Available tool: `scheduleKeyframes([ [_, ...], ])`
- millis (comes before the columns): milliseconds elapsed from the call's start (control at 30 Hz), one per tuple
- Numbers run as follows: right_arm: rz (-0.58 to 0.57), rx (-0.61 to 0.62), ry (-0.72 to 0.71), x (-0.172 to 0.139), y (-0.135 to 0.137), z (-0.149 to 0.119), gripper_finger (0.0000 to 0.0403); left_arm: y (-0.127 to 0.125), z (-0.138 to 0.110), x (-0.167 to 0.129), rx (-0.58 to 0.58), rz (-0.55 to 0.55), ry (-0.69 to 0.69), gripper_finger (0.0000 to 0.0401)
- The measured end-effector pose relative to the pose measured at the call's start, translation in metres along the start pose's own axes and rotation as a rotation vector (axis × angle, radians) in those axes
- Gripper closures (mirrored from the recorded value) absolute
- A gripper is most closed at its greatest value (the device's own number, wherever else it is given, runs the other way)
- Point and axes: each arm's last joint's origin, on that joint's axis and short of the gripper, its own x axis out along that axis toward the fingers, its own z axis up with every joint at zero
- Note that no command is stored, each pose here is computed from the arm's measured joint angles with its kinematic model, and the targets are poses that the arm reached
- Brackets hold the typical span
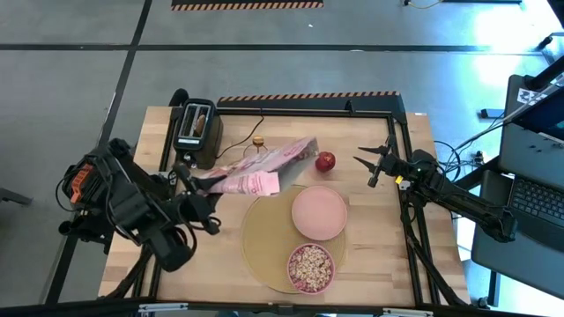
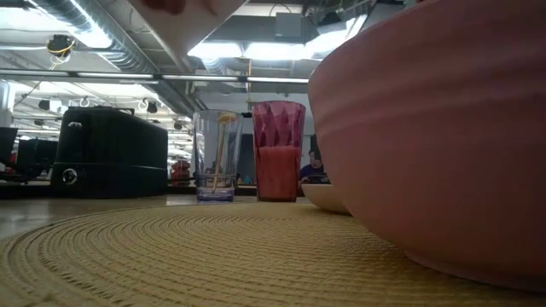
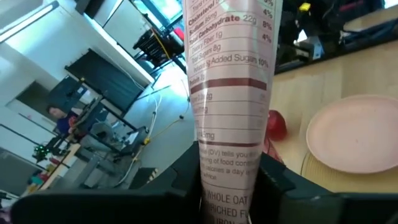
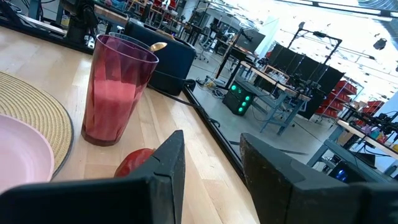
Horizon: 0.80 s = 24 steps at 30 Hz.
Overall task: Arrange a breakfast setting
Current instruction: Pour the cereal from the pink cereal box into the pink bowl
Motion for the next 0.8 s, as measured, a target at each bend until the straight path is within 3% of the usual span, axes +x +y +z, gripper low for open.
scheduleKeyframes([
  [200,-0.001,0.0,0.0,0.0,0.0,0.0,0.0276,-0.009,-0.008,0.003,-0.007,0.023,-0.005,0.0334],
  [433,-0.002,0.0,0.0,0.0,0.0,0.0,0.0276,-0.009,-0.006,0.003,-0.099,0.057,-0.043,0.0351],
  [800,-0.003,0.0,0.001,0.0,0.0,0.0,0.0276,-0.025,0.017,-0.006,-0.239,0.001,-0.115,0.0352],
])
